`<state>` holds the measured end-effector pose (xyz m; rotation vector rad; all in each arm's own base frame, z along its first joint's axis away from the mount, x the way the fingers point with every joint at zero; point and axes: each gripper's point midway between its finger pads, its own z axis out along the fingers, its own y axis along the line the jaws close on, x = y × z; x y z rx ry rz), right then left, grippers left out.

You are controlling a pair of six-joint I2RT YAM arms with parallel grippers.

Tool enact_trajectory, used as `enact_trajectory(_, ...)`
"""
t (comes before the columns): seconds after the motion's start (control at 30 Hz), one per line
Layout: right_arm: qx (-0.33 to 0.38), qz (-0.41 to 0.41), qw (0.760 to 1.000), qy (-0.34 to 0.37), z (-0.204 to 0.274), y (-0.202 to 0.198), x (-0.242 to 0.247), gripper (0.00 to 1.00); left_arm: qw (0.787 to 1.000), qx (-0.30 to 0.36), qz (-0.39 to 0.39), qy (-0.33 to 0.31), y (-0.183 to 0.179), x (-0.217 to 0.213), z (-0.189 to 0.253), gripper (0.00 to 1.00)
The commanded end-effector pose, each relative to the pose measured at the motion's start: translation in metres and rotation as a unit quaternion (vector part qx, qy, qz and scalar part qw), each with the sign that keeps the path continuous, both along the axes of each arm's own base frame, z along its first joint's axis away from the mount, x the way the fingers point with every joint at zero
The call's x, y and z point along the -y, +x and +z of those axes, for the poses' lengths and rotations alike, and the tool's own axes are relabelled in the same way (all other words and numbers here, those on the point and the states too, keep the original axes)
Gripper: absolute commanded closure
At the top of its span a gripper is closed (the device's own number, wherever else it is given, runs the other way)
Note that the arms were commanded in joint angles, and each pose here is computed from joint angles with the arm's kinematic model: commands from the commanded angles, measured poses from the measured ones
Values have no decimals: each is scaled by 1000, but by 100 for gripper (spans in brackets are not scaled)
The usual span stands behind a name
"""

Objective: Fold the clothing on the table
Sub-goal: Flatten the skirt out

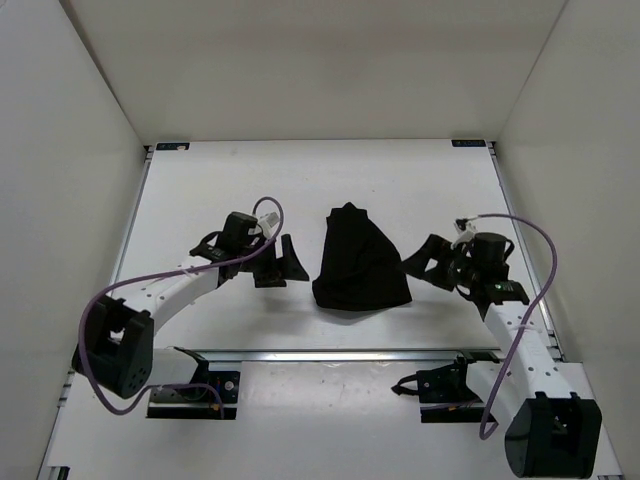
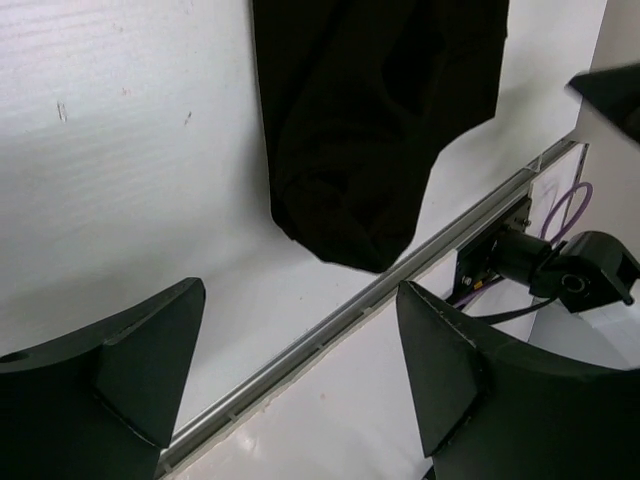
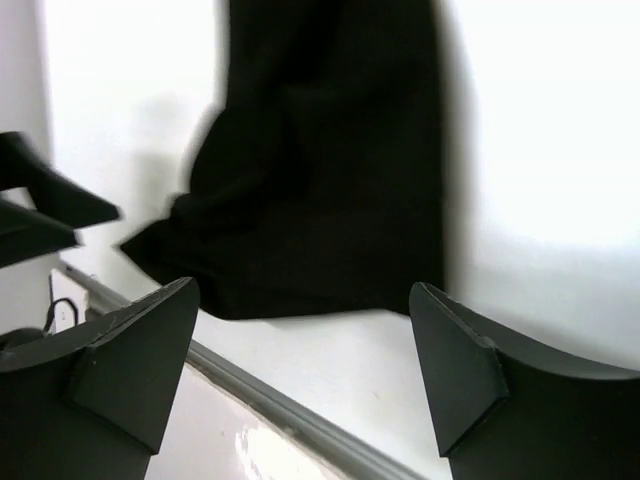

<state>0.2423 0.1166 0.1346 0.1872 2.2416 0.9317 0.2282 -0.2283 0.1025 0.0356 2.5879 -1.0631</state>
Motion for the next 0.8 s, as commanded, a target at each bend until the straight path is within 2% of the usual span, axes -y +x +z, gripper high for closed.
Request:
enact_trajectory(0.0,-83,-35,996,-9,-37,-25,10,18,1000,7,-11,-19,13,15,12,13)
enact_trajectory(0.1,-119,-24,992,-38,-57,-37,3,18,999,-7,-18,-35,13,24,12,17)
enact_trajectory(0.23,-152,-23,987,-39,-75,-45,1,19,999,-18,-31,-37,13,33,10,17)
enact_trajectory(0.47,-150,-32,986,-65,-86,-39,14,19,997,-29,-58,-39,7,53,10,20)
enact_trajectory(0.6,-160,-34,985,-63,-90,-34,14,22,997,-35,-65,-36,4,58,5,25)
enact_trajectory(0.77,-157,-27,985,-72,-93,-23,10,32,997,-42,-63,-28,-1,58,-2,28)
